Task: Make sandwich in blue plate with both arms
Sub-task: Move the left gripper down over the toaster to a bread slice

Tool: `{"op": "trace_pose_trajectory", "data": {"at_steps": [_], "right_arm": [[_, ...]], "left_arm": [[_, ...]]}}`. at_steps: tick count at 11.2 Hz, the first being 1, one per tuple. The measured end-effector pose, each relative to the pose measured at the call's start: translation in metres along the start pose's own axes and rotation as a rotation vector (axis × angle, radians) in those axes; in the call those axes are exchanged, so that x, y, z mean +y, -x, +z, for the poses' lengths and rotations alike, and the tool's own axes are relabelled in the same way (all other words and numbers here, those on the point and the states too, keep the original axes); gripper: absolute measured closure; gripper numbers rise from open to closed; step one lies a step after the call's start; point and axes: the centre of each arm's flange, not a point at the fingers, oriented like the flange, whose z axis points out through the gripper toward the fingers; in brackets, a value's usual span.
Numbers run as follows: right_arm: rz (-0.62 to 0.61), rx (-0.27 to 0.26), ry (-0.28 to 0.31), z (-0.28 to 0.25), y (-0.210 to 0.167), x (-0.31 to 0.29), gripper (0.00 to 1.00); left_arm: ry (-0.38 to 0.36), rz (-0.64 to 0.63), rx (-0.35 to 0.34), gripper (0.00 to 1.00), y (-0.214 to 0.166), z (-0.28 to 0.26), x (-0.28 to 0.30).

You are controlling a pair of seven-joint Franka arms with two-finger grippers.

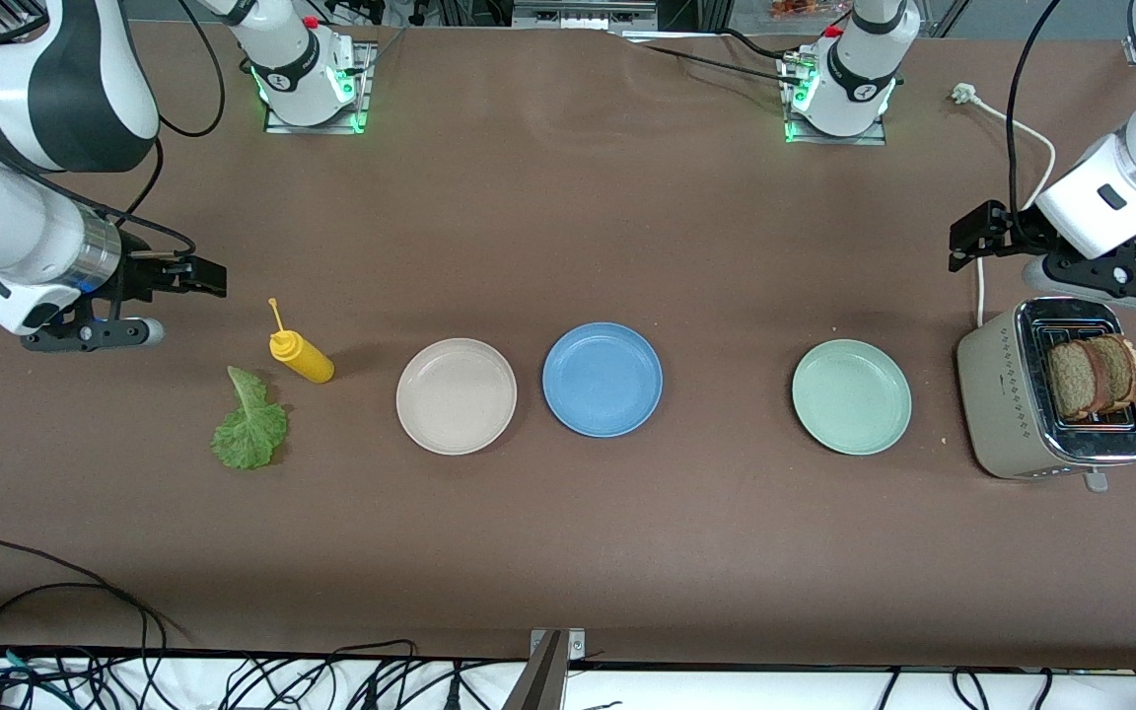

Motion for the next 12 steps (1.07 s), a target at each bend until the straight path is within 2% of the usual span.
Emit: {"op": "trace_pose_trajectory", "data": {"at_steps": [6, 9, 12], "right_arm": [[-0.007, 0.001, 0.000, -0.001, 0.001, -0.004, 0.00], [-0.007, 0.002, 0.000, -0.001, 0.001, -0.004, 0.00], [-0.007, 0.002, 0.000, -0.001, 0.001, -0.004, 0.00]], "left_arm": [[0.040, -0.219, -0.090, 0.00, -0.030, 0.089, -0.153], [0.039, -0.239, -0.053, 0.00, -0.045, 0.123, -0.193], [0.044, -0.232, -0.046, 0.00, -0.040, 0.147, -0.231]]}}
